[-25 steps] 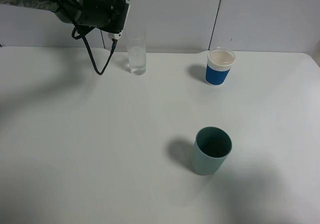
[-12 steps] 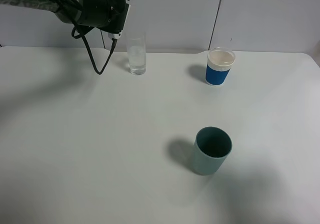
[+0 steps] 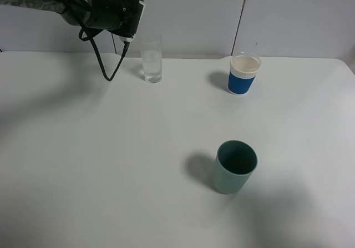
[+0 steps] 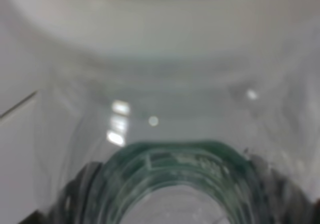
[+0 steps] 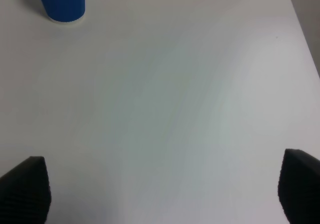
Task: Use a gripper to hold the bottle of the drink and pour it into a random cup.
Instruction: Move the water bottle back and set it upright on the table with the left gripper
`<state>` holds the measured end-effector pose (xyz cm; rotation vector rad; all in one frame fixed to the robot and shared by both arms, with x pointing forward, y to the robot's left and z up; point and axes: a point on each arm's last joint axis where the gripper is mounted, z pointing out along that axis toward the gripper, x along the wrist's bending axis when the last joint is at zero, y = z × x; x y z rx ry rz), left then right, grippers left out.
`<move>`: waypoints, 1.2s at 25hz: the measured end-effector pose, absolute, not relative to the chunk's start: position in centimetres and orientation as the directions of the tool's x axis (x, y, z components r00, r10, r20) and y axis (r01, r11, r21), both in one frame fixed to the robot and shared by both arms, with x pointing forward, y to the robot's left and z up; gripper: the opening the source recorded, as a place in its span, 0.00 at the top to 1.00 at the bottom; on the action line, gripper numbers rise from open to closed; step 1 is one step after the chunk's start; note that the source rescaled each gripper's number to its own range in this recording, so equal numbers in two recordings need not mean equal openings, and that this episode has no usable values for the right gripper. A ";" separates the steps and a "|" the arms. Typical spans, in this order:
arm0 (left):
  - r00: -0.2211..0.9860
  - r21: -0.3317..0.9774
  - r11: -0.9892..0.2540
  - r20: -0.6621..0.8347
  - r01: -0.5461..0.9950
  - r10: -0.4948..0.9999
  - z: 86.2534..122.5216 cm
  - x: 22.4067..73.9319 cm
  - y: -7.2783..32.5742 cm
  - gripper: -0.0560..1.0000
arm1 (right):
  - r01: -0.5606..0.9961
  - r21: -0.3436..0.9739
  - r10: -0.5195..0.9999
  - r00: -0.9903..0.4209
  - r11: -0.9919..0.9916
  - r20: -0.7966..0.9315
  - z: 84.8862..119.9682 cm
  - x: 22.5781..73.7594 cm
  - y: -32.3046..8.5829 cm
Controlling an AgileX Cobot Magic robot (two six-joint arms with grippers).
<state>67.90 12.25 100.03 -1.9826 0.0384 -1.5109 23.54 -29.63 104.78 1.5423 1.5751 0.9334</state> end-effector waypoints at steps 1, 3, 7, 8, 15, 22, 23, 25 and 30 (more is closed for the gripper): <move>0.340 -0.497 -0.797 0.857 0.344 -0.388 100.0 67.9 12.3 0.95 | 0.470 0.883 1.000 -0.014 0.017 -0.012 104.8 23.5 -29.6; 0.334 -0.501 -0.794 0.855 0.343 -0.396 100.1 67.9 12.2 0.95 | 0.470 0.883 1.000 -0.014 0.017 -0.012 104.8 23.5 -29.6; 0.330 -0.505 -0.793 0.854 0.342 -0.402 100.1 67.9 12.2 0.95 | 0.470 0.883 1.000 -0.014 0.017 -0.012 104.8 23.5 -29.6; 0.329 -0.504 -0.793 0.855 0.342 -0.402 100.1 67.9 12.2 0.95 | 0.470 0.883 1.000 -0.014 0.017 -0.012 104.8 23.5 -29.6; 0.328 -0.505 -0.793 0.854 0.342 -0.403 100.2 67.9 12.2 0.95 | 0.470 0.883 1.000 -0.014 0.017 -0.012 104.8 23.5 -29.6; 0.304 -0.445 -0.829 0.886 0.338 -0.351 100.1 68.0 12.0 0.95 | 0.470 0.883 1.000 -0.014 0.017 -0.012 104.8 23.5 -29.6; 0.297 -0.416 -0.844 0.898 0.338 -0.324 100.0 68.1 11.9 0.95 | 0.470 0.883 1.000 -0.014 0.017 -0.012 104.8 23.5 -29.6; 0.296 -0.331 -0.884 0.926 0.330 -0.236 99.6 68.1 11.7 0.95 | 0.470 0.883 1.000 -0.014 0.017 -0.012 104.8 23.5 -29.6; 0.325 -0.038 -0.941 0.942 0.337 0.078 98.3 68.0 11.1 0.95 | 0.470 0.883 1.000 -0.014 0.017 -0.012 104.8 23.5 -29.6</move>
